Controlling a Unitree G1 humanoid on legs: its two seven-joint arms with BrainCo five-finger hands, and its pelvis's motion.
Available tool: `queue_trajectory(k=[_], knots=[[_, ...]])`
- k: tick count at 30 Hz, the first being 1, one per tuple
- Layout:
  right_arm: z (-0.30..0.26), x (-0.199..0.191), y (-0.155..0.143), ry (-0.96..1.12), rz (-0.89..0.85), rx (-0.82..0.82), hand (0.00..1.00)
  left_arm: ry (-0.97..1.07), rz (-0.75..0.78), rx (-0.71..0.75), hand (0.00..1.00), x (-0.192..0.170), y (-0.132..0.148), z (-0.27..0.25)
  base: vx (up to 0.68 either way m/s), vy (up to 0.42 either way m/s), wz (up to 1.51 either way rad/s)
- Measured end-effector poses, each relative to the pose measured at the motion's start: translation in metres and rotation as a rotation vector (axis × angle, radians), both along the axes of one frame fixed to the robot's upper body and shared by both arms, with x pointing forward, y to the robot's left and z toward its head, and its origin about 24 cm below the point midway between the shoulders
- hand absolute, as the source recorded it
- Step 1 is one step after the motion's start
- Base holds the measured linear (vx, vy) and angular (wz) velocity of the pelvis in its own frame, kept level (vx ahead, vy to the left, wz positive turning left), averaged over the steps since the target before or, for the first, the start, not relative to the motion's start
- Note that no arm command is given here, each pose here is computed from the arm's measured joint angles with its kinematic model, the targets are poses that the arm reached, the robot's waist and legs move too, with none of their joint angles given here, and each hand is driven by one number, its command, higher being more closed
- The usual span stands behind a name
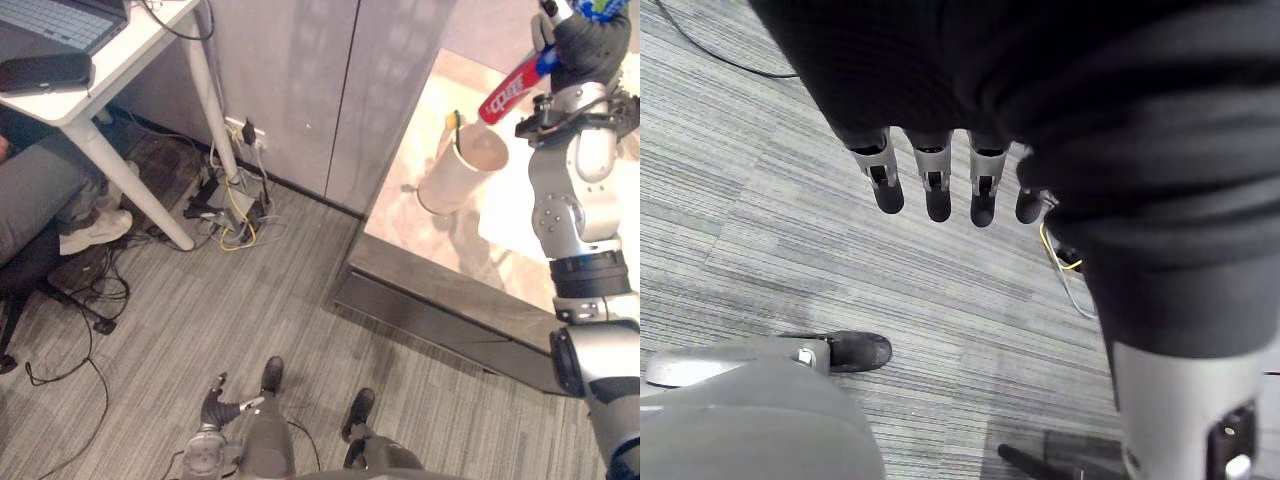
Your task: Organize washtable
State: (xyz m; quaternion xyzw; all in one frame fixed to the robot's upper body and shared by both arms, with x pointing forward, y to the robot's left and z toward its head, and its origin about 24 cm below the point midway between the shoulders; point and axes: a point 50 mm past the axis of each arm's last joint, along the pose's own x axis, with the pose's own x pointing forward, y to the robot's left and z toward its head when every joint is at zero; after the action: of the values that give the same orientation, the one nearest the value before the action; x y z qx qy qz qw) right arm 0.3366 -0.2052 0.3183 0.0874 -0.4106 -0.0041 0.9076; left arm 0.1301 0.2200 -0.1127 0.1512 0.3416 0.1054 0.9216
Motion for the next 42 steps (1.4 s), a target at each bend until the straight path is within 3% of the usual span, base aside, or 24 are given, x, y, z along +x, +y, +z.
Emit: queue_trajectory(k=[42], knots=[[0.003, 0.002, 0.013, -0.004, 0.033, -0.008, 1.0, 0.098, -0.103, 0.018, 0.0, -0.014, 0.002, -0.01, -0.01, 0.007, -0.03]])
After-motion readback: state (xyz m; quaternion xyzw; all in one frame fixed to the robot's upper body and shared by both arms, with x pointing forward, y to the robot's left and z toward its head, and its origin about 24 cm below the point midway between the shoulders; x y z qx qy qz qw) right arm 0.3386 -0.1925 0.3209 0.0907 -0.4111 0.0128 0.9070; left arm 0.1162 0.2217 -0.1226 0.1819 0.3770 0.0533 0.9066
